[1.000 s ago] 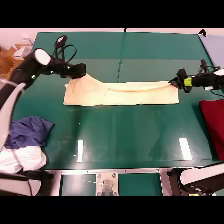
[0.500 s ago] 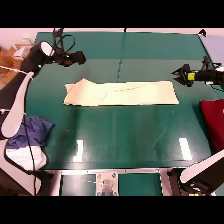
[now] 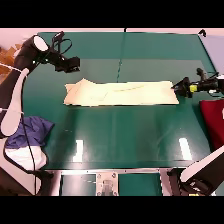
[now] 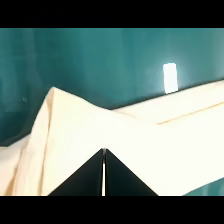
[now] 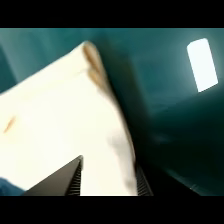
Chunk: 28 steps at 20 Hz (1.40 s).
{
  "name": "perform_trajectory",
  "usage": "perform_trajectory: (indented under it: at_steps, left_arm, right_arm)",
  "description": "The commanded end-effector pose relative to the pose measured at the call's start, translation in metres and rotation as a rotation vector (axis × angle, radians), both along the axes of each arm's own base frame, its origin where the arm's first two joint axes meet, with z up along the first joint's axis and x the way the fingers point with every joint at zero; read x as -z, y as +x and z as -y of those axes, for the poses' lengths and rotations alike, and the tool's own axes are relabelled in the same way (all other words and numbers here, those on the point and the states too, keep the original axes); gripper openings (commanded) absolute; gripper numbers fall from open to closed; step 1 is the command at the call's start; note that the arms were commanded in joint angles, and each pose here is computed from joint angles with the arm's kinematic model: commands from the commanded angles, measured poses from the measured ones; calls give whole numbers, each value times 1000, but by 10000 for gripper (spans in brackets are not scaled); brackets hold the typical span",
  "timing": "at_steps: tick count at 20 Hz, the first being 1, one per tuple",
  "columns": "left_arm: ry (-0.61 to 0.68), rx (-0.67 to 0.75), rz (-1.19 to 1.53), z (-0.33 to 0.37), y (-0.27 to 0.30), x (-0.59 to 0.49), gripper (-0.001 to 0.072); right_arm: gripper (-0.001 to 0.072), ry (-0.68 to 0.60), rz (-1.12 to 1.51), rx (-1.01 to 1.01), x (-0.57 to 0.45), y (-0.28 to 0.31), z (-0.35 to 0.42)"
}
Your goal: Fold the shirts.
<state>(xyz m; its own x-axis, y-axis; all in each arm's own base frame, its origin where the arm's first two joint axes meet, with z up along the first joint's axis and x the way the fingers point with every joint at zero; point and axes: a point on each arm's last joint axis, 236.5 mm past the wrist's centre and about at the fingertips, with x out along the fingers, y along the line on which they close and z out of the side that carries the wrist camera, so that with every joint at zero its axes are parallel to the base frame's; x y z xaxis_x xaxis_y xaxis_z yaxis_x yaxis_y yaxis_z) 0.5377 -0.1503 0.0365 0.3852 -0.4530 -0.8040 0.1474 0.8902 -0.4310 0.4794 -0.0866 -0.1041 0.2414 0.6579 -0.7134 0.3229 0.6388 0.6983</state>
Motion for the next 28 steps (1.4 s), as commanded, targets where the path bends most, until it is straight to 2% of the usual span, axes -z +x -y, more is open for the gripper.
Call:
perform_trajectory:
  at_steps: [1, 2, 3, 4, 8, 14, 18, 21, 24, 28]
  left_arm:
    - [-65, 25, -40, 17, -10, -4, 35]
    - [-65, 33, -36, 22, -11, -3, 35]
    - [-66, 42, -35, 29, -11, -1, 34]
    - [-66, 55, -33, 40, -11, 3, 34]
    - [-82, 135, -20, 113, -19, 32, 26]
    - [-236, 194, 50, 272, -49, 77, 26]
    - [-338, 185, -7, 333, -83, 103, 26]
    - [-382, 173, -68, 349, -96, 115, 26]
    - [-384, 179, -42, 334, -83, 99, 26]
    - [-342, 334, -44, 266, -74, 40, 26]
  right_arm:
    - [346, 6, -58, -100, 30, -11, -28]
    - [268, 15, -42, -114, 28, -7, -36]
    - [110, 30, -24, -116, 22, -1, -42]
    - [18, 47, -2, -125, 10, 4, -46]
    - [17, 30, 88, -173, -66, 7, -45]
    - [17, -7, 257, -292, -212, -31, -85]
    - [17, 6, 420, -325, -284, -47, -114]
    - [17, -4, 431, -326, -289, -50, -114]
    - [17, -10, 418, -321, -283, -47, -112]
    - [17, -9, 423, -280, -283, -38, -113]
